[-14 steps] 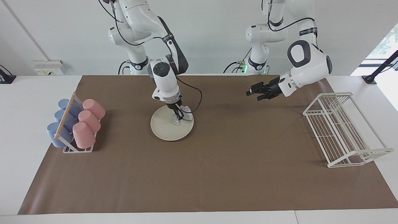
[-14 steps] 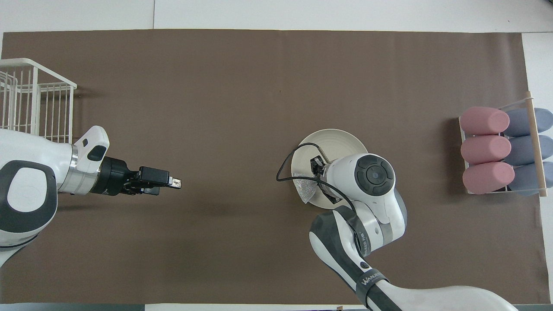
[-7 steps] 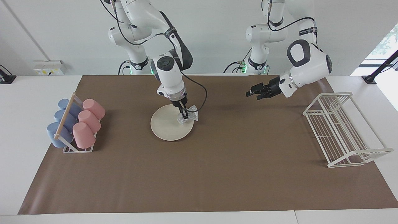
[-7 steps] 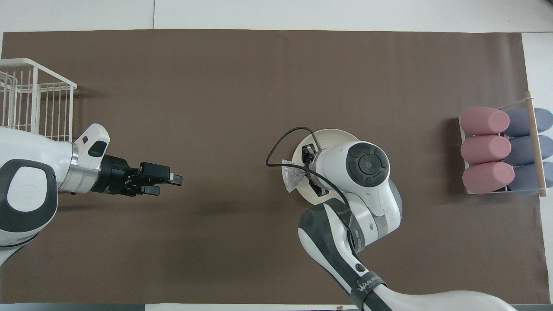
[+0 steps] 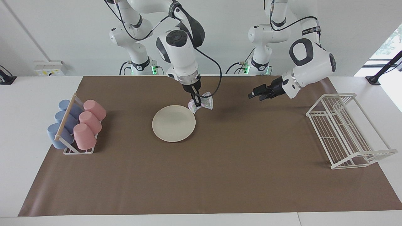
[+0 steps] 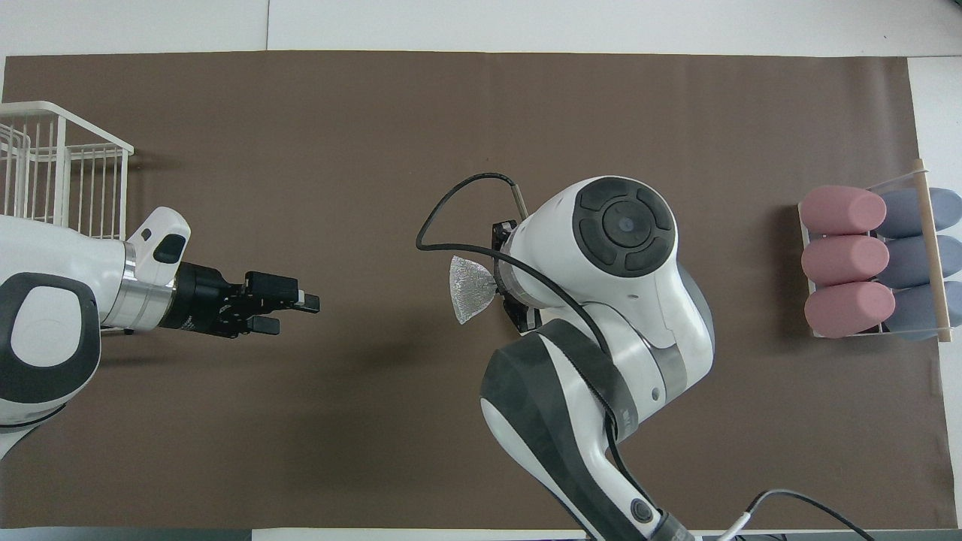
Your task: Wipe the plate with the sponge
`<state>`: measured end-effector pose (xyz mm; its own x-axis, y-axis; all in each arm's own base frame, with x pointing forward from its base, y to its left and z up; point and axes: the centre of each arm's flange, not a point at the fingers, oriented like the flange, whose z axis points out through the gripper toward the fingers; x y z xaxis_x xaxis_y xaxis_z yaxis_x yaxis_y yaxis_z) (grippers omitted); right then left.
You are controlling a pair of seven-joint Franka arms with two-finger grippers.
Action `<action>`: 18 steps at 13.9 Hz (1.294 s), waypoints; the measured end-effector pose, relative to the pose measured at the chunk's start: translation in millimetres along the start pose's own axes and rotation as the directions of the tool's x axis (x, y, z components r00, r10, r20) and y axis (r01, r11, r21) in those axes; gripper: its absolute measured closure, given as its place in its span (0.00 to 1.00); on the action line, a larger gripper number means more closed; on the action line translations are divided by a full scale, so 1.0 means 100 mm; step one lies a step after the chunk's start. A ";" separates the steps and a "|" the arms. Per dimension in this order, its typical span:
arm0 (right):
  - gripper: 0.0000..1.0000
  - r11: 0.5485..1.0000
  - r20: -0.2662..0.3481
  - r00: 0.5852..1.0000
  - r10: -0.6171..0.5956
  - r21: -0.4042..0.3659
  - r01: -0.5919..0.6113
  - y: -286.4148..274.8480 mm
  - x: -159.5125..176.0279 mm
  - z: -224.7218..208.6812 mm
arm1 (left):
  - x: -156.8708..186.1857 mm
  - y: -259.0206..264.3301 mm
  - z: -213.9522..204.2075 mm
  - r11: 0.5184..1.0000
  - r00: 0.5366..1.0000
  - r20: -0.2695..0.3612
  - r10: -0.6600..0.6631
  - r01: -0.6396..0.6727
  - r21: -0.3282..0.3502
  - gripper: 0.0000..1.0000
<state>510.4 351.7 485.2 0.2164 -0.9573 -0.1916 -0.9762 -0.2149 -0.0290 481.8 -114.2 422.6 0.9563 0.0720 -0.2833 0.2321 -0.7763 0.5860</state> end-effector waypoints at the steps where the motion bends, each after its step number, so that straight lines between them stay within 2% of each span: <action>1: 0.90 1.000 -0.002 1.000 0.002 -0.006 -0.002 0.06 -0.19 -0.04 | 0.00 0.05 0.00 0.999 1.000 -0.001 -0.009 0.009 -0.035 0.00; 3: 0.90 1.000 -0.011 1.000 0.010 -0.004 -0.010 0.21 -0.53 -0.05 | -0.01 0.18 0.00 0.988 1.000 -0.004 0.004 -0.005 -0.156 0.00; 5: 0.90 1.000 -0.023 1.000 0.006 -0.003 -0.006 0.29 -0.69 -0.02 | -0.03 0.30 0.02 0.962 0.999 -0.005 0.045 -0.044 -0.269 0.00; 7: 0.90 1.000 -0.026 1.000 0.008 -0.004 -0.008 0.28 -0.69 -0.01 | -0.07 0.39 0.04 0.931 0.996 0.003 0.094 -0.087 -0.355 0.00; 11: 0.90 1.000 -0.027 1.000 0.016 -0.003 -0.016 0.26 -0.64 -0.01 | -0.16 0.46 0.30 0.861 0.979 -0.003 0.203 -0.179 -0.475 0.00; 13: 0.90 1.000 -0.027 1.000 0.016 -0.003 -0.016 0.26 -0.64 -0.01 | -0.22 0.58 0.54 0.841 0.973 -0.009 0.232 -0.205 -0.501 0.00; 16: 0.90 1.000 -0.027 1.000 0.016 -0.003 -0.016 0.26 -0.64 -0.01 | -0.30 0.74 0.74 0.839 0.967 -0.003 0.254 -0.221 -0.497 0.03; 18: 0.90 1.000 -0.027 0.999 0.016 -0.003 -0.016 0.26 -0.64 -0.01 | -0.30 0.74 0.74 0.839 0.967 -0.003 0.255 -0.223 -0.497 0.24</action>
<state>471.4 407.5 497.5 0.2011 -0.9656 -0.1651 -0.9795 -0.2001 -0.0230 457.1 -220.4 418.5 0.9845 -0.1265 -0.1219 0.0696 -0.3563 0.9318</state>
